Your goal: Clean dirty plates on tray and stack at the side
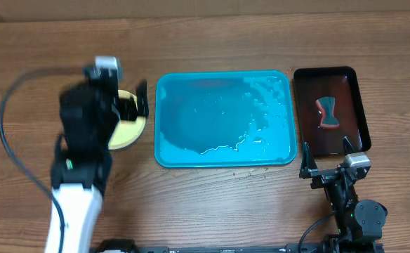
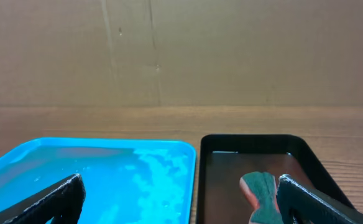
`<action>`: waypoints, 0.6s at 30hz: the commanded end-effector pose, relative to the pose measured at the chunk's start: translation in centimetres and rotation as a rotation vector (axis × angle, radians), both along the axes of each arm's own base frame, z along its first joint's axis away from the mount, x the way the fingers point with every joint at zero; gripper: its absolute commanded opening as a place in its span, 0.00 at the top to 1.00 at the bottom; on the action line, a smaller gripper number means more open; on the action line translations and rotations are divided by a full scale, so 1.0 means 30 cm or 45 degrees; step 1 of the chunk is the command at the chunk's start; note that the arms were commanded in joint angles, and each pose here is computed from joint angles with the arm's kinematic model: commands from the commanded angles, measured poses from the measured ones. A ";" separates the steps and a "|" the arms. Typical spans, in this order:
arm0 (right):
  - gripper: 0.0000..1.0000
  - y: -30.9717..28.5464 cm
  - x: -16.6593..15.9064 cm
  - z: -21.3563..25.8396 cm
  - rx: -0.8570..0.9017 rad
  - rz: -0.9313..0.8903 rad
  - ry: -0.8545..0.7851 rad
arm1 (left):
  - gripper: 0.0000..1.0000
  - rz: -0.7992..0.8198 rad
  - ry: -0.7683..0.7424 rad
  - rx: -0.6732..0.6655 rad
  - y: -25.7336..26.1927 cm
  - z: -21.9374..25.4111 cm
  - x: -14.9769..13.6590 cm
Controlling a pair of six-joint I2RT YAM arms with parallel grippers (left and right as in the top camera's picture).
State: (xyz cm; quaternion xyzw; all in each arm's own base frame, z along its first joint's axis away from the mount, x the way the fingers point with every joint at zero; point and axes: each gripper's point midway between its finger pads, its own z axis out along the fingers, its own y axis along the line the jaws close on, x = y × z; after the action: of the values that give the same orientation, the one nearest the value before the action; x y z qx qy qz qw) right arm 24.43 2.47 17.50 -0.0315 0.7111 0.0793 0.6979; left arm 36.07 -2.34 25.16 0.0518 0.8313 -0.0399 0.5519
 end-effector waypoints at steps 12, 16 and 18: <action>0.00 0.000 0.000 -0.005 0.005 -0.003 -0.005 | 0.00 -0.169 -0.503 0.340 -0.034 -0.114 -0.289; 0.00 0.000 0.000 -0.005 0.005 -0.003 -0.005 | 0.00 -0.147 -0.547 0.396 -0.022 -0.142 -0.315; 0.00 0.000 0.000 -0.005 0.005 -0.003 -0.005 | 0.00 -0.126 -0.560 0.401 -0.013 -0.156 -0.325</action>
State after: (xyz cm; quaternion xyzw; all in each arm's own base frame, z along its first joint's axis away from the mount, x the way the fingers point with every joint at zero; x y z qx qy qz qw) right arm 24.44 2.47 17.49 -0.0313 0.7111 0.0794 0.6979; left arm 26.70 -3.21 20.80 0.1769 0.6954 0.0467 0.6949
